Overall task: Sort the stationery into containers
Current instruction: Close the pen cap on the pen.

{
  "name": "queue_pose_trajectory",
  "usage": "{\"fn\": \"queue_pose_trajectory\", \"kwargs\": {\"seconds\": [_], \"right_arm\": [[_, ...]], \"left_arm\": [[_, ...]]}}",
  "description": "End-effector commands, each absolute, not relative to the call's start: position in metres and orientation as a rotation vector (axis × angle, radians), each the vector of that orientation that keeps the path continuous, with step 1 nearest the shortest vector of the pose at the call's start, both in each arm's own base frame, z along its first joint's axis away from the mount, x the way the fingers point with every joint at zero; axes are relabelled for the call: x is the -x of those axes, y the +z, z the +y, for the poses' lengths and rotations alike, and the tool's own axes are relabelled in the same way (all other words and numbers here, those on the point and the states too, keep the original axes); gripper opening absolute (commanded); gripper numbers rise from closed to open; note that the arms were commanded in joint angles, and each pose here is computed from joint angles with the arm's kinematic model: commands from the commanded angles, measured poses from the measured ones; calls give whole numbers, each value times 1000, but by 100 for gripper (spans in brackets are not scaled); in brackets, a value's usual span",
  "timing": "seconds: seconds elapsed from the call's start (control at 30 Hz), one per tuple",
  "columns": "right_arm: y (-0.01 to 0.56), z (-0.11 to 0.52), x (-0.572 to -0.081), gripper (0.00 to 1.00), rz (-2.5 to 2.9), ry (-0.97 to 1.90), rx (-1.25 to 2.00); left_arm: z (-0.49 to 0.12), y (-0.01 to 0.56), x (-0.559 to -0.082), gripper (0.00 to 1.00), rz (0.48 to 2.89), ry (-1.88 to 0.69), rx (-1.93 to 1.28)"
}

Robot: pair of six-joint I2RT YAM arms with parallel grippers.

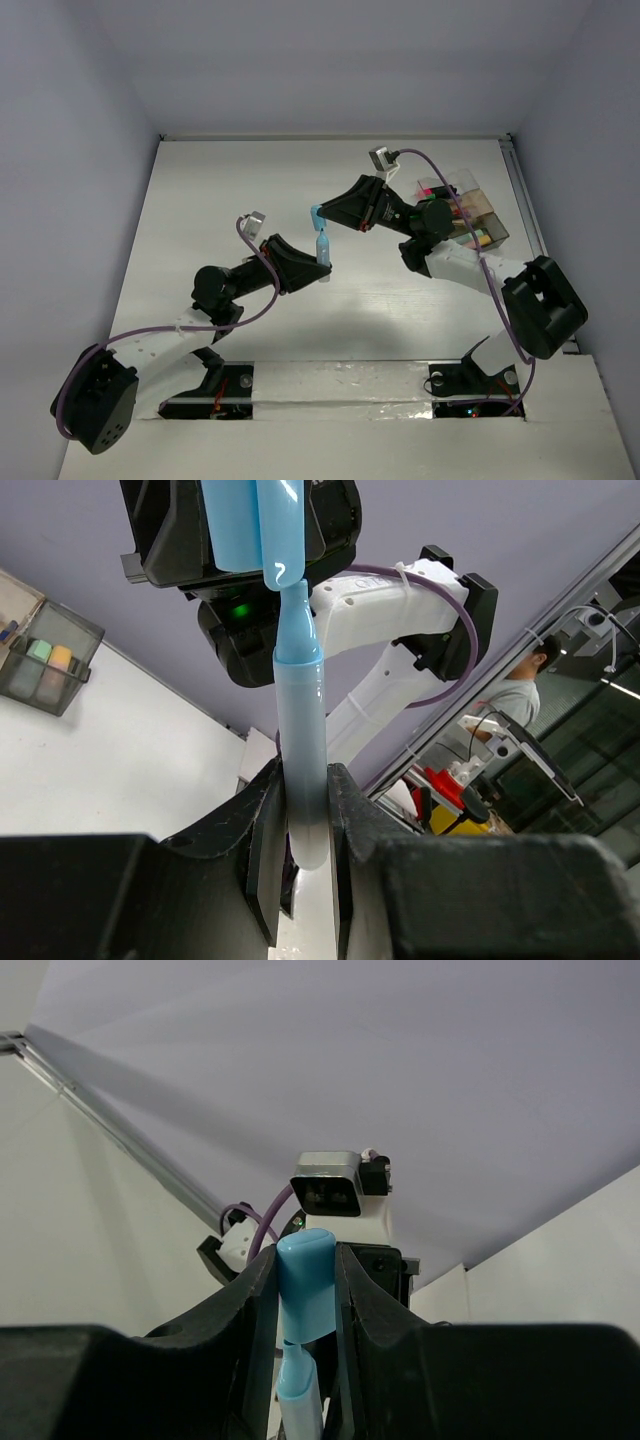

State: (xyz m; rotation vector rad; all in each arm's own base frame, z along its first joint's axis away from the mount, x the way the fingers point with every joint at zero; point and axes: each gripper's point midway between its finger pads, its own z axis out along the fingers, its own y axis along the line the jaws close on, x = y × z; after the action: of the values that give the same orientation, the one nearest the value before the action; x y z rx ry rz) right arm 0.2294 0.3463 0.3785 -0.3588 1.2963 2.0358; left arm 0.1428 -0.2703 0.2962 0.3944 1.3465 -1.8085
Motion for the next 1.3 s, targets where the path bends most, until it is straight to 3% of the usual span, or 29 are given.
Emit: {"fn": "queue_pose_trajectory", "kwargs": {"seconds": [0.0, 0.77, 1.27], "right_arm": [[452, 308, -176, 11, 749, 1982, 577], [442, 305, -169, 12, 779, 1988, 589], [436, 314, -142, 14, 786, 2032, 719]], "left_arm": [[-255, 344, -119, 0, 1027, -1787, -509], [-255, 355, -123, 0, 996, -1772, -501], [-245, 412, -105, 0, 717, -1755, -600]]}}
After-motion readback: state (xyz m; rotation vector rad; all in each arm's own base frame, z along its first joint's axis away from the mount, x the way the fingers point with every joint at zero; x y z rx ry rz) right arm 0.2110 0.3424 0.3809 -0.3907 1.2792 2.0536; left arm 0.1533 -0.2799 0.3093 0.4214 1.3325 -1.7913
